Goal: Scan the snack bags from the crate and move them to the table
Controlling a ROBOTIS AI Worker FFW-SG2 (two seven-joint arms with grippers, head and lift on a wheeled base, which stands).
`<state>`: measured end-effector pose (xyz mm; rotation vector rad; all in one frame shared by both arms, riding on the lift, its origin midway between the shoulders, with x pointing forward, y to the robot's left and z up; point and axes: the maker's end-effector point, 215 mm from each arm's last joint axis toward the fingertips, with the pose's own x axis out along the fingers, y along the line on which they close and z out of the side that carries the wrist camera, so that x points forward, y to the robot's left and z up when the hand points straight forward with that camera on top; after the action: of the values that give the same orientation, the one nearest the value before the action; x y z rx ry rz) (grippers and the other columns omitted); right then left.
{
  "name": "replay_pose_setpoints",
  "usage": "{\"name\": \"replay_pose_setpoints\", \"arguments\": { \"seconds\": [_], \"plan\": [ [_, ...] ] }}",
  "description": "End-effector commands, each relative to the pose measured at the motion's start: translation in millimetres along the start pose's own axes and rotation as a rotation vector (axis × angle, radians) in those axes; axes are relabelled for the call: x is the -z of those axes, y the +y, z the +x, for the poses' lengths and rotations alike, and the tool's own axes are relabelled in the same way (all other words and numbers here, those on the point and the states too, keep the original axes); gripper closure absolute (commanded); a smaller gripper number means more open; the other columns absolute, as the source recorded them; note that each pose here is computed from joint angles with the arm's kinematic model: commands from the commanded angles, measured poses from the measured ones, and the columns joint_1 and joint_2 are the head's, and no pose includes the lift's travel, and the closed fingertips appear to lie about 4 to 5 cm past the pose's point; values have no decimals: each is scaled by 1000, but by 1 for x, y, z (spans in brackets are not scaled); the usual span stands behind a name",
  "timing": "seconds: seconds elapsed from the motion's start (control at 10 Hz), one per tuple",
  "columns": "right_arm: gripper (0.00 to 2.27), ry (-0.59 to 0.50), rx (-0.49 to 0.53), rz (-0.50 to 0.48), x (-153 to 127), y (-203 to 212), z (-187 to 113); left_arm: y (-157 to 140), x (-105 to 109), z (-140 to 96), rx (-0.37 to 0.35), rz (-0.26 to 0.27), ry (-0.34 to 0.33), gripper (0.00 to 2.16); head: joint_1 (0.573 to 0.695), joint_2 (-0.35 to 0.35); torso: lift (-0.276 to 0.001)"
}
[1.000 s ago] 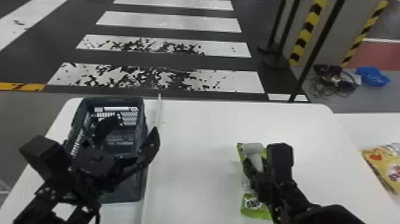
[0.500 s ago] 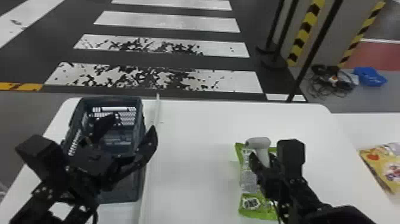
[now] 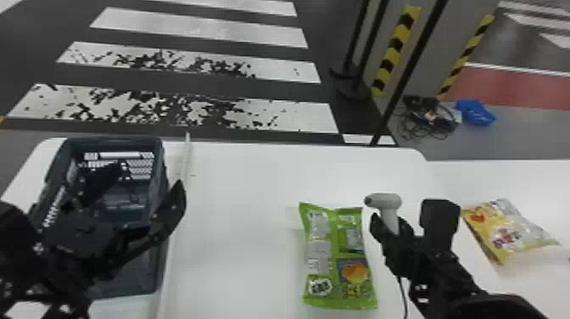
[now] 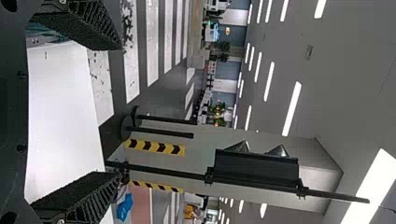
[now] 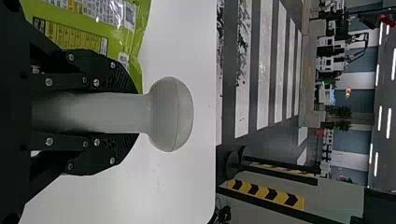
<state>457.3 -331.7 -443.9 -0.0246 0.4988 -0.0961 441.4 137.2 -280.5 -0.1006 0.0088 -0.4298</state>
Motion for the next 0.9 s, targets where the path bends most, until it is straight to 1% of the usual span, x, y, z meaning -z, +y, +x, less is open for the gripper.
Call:
{"name": "replay_pose_setpoints", "arguments": {
  "seconds": [0.0,0.1,0.3,0.5,0.8],
  "plan": [
    [2246,2,28,24,9,-38,8,0,0,-1,0,1,1,26,695,-236,-95],
    [2246,14,36,41,16,-55,12,1,0,-2,-2,2,0,26,695,-253,-95],
    [2246,23,23,48,28,-67,23,1,-1,-2,-2,2,0,26,695,-299,-95],
    [2246,48,16,43,43,-79,35,-1,-1,-3,-2,0,-1,26,695,-313,-95],
    [2246,57,20,34,58,-98,43,0,-3,-3,-3,3,-5,26,695,-337,-95]
  ]
}}
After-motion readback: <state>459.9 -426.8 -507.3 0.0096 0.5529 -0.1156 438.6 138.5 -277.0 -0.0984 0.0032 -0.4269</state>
